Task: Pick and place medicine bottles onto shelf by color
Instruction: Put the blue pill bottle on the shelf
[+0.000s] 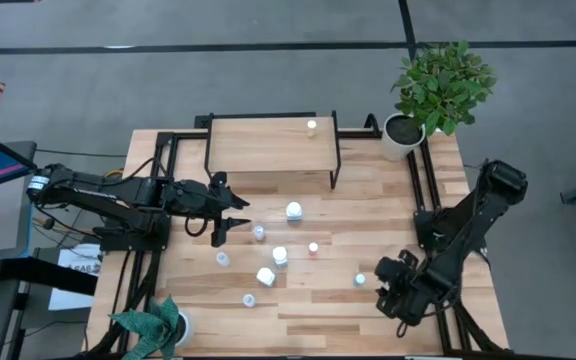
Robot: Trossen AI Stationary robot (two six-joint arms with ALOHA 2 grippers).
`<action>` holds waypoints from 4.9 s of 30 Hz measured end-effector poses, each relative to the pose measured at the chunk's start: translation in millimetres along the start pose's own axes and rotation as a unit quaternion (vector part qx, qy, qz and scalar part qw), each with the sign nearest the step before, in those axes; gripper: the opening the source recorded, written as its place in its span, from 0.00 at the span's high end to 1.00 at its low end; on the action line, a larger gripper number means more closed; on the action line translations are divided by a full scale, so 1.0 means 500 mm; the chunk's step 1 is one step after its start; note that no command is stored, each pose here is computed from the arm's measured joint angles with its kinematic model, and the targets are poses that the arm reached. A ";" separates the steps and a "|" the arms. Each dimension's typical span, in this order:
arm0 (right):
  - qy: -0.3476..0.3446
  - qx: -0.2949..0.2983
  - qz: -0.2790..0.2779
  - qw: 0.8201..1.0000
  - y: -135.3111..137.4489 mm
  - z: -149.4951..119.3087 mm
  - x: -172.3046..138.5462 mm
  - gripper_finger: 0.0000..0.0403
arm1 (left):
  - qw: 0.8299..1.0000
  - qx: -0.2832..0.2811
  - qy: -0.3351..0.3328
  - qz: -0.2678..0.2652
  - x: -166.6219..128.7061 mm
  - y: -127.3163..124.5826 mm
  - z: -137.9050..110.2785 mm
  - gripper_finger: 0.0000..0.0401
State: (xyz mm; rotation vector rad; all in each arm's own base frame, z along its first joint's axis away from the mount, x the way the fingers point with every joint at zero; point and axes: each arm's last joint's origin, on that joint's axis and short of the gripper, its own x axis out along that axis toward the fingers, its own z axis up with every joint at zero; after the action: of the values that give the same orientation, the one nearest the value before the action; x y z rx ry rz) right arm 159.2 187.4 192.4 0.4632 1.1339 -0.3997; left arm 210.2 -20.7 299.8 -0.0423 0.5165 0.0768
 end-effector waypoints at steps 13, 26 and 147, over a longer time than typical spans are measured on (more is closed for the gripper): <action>-0.008 -0.045 0.001 0.999 0.028 0.040 0.072 0.23 | 1.000 0.002 0.000 0.000 0.000 0.000 0.000 0.49; 0.000 -0.016 -0.016 1.000 0.018 0.075 0.093 0.23 | 1.000 0.002 0.000 0.000 0.000 0.000 0.000 0.49; -0.075 -0.041 -0.059 0.995 -0.417 0.731 -0.050 0.72 | 1.000 -0.016 0.000 0.000 0.000 0.000 0.000 0.49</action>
State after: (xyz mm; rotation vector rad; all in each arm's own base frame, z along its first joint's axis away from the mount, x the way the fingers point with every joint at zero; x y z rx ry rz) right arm 319.7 -183.4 312.0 0.2902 1.0313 -0.4817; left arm 210.3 -20.8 299.7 -0.0732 0.5157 0.0843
